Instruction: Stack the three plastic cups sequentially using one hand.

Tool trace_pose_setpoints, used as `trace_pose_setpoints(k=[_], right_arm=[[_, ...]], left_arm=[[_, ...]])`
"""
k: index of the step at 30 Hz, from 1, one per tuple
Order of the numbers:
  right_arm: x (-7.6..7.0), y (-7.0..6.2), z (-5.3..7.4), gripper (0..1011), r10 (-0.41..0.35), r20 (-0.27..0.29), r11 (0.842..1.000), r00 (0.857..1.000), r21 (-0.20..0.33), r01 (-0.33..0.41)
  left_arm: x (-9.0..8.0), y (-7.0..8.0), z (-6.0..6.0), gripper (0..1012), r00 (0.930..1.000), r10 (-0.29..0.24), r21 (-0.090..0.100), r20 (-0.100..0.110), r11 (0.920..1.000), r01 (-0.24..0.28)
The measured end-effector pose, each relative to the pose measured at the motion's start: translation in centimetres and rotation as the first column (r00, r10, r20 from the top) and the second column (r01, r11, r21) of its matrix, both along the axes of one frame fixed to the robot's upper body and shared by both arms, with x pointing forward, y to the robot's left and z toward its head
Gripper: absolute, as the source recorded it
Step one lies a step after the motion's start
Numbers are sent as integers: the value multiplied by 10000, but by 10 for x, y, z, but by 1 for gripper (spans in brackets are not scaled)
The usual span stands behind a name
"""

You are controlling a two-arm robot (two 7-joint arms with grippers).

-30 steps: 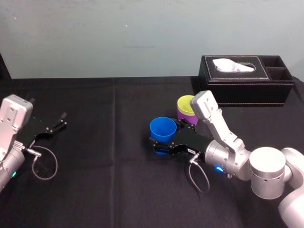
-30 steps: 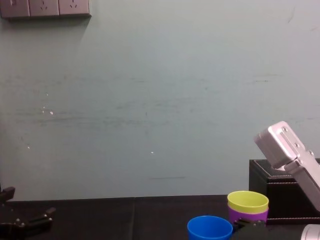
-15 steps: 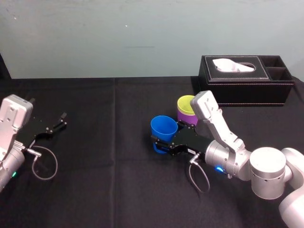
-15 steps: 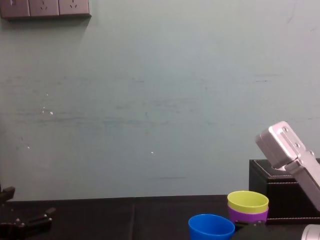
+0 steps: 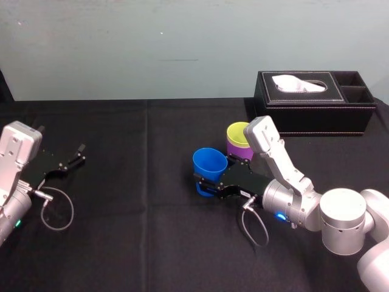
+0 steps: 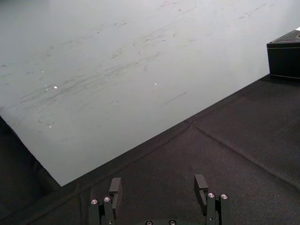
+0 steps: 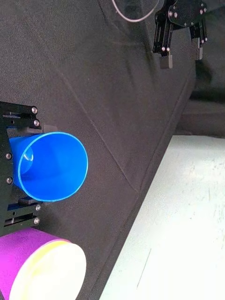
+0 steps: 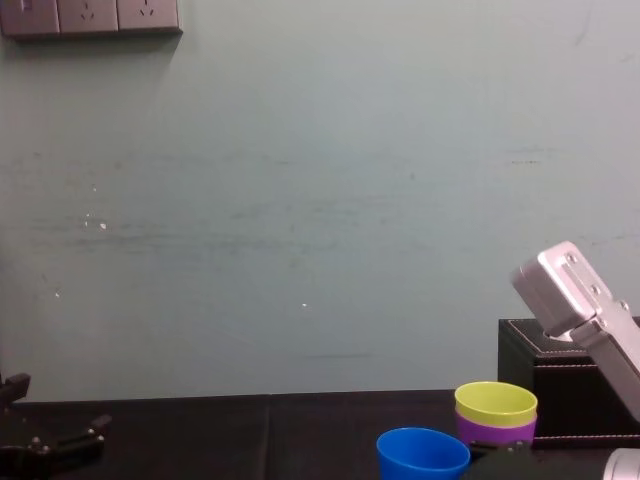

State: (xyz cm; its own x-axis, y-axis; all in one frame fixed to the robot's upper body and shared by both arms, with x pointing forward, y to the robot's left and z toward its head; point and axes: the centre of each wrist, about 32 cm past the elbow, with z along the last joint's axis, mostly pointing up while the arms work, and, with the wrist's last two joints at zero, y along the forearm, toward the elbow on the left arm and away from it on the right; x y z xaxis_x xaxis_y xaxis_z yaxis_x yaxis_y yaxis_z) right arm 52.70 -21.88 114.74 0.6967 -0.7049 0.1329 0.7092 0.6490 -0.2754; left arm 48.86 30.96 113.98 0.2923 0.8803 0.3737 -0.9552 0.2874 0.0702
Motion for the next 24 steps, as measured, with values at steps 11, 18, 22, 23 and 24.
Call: trace_pose_setpoints(k=[11,18,22,23,24], right_arm=[[-5,-1,15,735,54,175,10000,9998,26,-54],[-9,-6,36,734,98,245,9999,9997,119,-101],[-11,-10,49,735,128,296,9997,9995,187,-134],[-12,-11,55,734,127,324,9997,9994,217,-134],[-12,-12,57,735,128,337,9996,9993,241,-136]], left_arm=[[0,0,0,1010,10000,0,1,0,10000,0],[0,0,0,1010,10000,0,0,0,10000,0],[0,0,0,1010,10000,0,1,-1,10000,0],[0,0,0,1010,10000,0,1,0,10000,0],[0,0,0,1010,10000,1,1,0,10000,-1]])
